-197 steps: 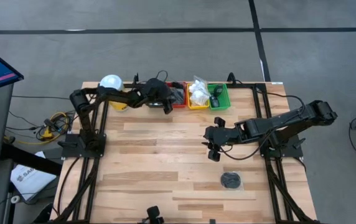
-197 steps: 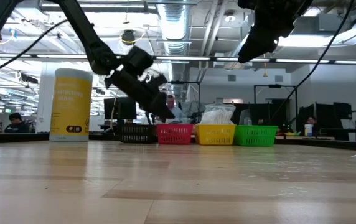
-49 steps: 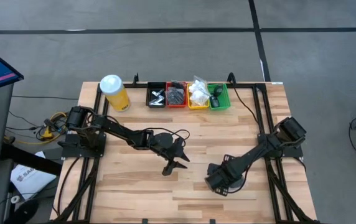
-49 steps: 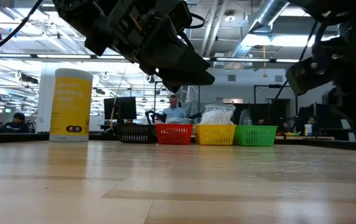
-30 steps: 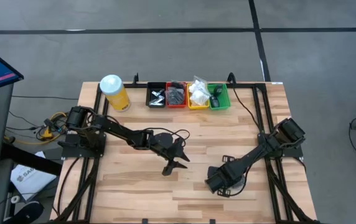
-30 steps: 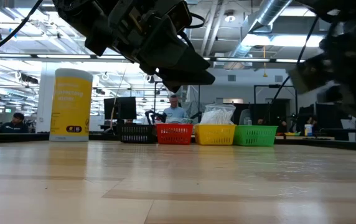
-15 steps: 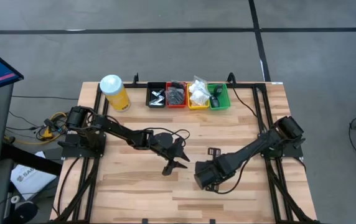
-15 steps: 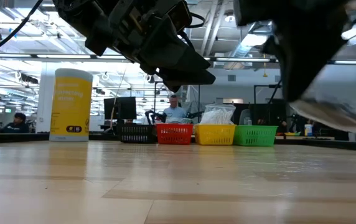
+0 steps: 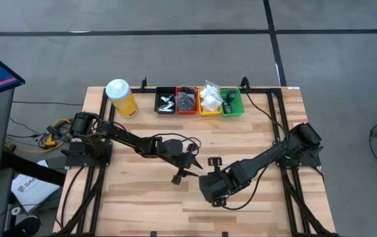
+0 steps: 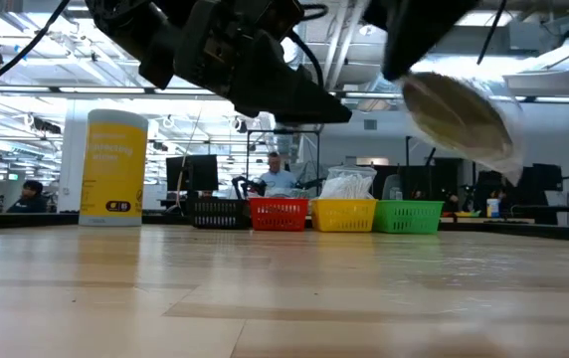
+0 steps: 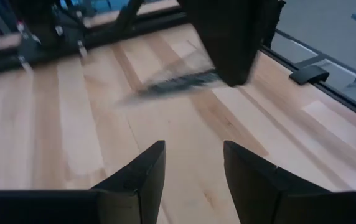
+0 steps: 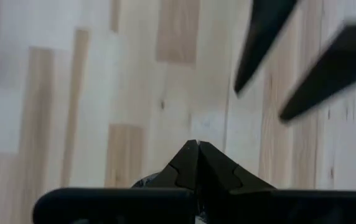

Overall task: Pick & Place Travel size toiletries
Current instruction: Put the hairbrush into the red bin

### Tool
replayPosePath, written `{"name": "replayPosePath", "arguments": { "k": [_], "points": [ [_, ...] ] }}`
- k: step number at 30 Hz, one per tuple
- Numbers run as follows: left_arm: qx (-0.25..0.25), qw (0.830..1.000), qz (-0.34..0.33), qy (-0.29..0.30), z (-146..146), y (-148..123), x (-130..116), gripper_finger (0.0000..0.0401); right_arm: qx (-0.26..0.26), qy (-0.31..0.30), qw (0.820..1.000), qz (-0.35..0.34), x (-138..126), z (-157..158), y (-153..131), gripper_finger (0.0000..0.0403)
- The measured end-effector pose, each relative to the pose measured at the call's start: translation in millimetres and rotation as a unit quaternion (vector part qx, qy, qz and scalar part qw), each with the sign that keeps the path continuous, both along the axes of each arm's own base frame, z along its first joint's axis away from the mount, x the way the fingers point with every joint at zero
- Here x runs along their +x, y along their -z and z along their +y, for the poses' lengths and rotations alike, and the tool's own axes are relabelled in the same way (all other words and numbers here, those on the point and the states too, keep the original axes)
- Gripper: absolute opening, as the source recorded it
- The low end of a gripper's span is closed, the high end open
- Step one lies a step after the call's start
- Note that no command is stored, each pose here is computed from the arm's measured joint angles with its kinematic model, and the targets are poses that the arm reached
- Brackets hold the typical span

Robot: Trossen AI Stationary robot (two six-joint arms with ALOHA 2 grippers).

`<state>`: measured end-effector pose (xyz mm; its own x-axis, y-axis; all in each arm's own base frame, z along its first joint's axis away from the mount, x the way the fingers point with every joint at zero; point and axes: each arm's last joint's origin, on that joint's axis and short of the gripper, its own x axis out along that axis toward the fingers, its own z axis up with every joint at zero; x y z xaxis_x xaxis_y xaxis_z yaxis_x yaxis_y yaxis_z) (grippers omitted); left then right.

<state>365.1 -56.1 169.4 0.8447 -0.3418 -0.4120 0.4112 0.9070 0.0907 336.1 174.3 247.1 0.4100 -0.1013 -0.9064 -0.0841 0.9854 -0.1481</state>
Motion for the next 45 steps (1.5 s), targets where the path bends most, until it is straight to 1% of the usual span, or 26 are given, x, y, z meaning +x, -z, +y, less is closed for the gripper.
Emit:
{"name": "replayPosePath", "arguments": {
  "k": [7, 13, 17, 24, 33, 36, 39, 45],
  "points": [
    [0.054, 0.997, -0.052, 0.012, 0.4, -5.5, 2.6, 0.0154, 0.015, -0.035, 0.999, -0.029, 7.9, 2.5, -10.6, 0.0],
    [0.104, 0.99, -0.088, 0.034, 0.1, -8.5, 3.7, 0.0154, 0.025, -0.062, 0.996, -0.056, 13.0, 5.7, -16.2, 0.0],
    [0.129, 0.985, -0.103, 0.055, -1.4, -9.0, 3.5, 0.0154, 0.032, -0.062, 0.996, -0.064, 16.6, 3.0, -17.2, 0.0],
    [0.126, 0.981, -0.113, 0.098, -8.4, -9.2, 2.0, 0.0154, 0.032, -0.068, 0.994, -0.082, 23.9, -4.0, -19.3, 0.0],
    [0.125, 0.98, -0.116, 0.105, -12.8, -9.6, 1.3, 0.0154, 0.06, -0.09, 0.989, -0.105, 32.4, -8.3, -24.7, 0.0],
    [0.119, 0.979, -0.117, 0.117, -13.3, -9.7, 1.0, 0.0154, 0.06, -0.099, 0.987, -0.11, 32.9, -7.8, -31.5, 0.0],
    [0.117, 0.979, -0.118, 0.118, -13.4, -9.8, 1.0, 0.0154, 0.059, -0.104, 0.987, -0.106, 32.1, -7.6, -31.4, 0.0],
    [0.108, 0.978, -0.119, 0.13, -14.2, -10.1, 0.6, 0.0132, 0.058, -0.11, 0.987, -0.102, 31.1, -6.5, -31.1, 0.0]
  ]
}}
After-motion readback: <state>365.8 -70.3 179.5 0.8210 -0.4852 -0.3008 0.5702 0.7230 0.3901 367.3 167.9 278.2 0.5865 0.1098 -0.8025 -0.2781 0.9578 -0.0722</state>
